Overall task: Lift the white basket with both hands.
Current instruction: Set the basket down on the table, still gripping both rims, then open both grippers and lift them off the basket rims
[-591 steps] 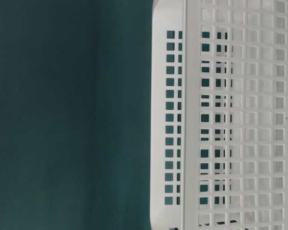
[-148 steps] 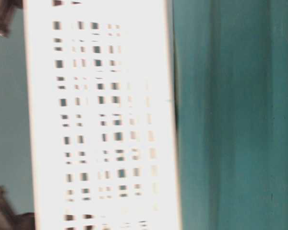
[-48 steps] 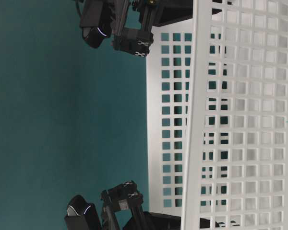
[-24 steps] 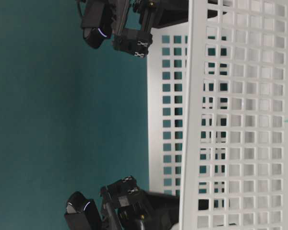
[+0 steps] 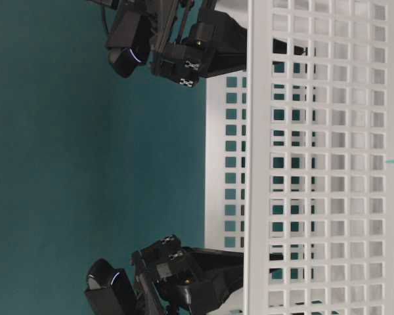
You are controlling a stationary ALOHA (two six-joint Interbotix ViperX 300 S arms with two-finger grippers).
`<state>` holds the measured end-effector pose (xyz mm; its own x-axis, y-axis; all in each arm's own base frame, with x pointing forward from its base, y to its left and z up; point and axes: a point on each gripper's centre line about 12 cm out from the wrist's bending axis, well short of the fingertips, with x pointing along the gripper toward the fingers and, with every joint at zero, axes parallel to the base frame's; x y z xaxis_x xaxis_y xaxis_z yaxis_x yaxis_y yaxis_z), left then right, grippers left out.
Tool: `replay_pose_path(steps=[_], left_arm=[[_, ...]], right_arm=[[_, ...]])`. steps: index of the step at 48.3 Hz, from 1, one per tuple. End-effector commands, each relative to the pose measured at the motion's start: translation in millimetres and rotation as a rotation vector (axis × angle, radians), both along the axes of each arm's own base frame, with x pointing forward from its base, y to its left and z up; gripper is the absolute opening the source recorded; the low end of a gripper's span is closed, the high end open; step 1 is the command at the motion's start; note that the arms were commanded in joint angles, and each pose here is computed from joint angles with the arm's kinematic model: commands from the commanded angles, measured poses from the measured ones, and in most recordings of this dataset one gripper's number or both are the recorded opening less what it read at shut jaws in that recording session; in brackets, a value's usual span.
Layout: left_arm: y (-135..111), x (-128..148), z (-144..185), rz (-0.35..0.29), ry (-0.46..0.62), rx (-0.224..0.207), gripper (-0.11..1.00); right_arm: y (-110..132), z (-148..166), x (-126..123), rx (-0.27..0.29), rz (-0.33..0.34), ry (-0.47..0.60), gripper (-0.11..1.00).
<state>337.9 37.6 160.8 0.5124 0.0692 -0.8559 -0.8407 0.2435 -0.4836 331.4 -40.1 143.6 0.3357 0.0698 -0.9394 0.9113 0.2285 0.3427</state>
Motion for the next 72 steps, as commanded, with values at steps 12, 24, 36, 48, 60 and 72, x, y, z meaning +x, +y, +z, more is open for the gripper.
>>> replay_pose_path(steps=[12, 24, 36, 48, 60, 72], left_arm=[[0, 8, 0, -0.009, -0.021, 0.007, 0.76], [-3, 5, 6, -0.013, -0.032, 0.006, 0.78], [-3, -3, 11, -0.011, -0.027, 0.005, 0.77], [-7, -9, 18, -0.022, -0.01, 0.006, 0.77], [-7, -19, 38, -0.014, -0.061, 0.008, 0.77], [-10, -41, 64, -0.022, -0.115, 0.017, 0.77]], right_arm=[[0, -4, 5, 0.005, -0.007, 0.001, 0.93], [0, 0, -2, 0.037, -0.031, 0.04, 0.93], [-4, 9, -3, 0.06, -0.04, 0.099, 0.93], [-7, 33, 4, 0.067, -0.05, 0.071, 0.93], [-10, 35, -15, 0.081, -0.063, 0.118, 0.93], [-9, 46, -25, 0.072, -0.058, 0.086, 0.93]])
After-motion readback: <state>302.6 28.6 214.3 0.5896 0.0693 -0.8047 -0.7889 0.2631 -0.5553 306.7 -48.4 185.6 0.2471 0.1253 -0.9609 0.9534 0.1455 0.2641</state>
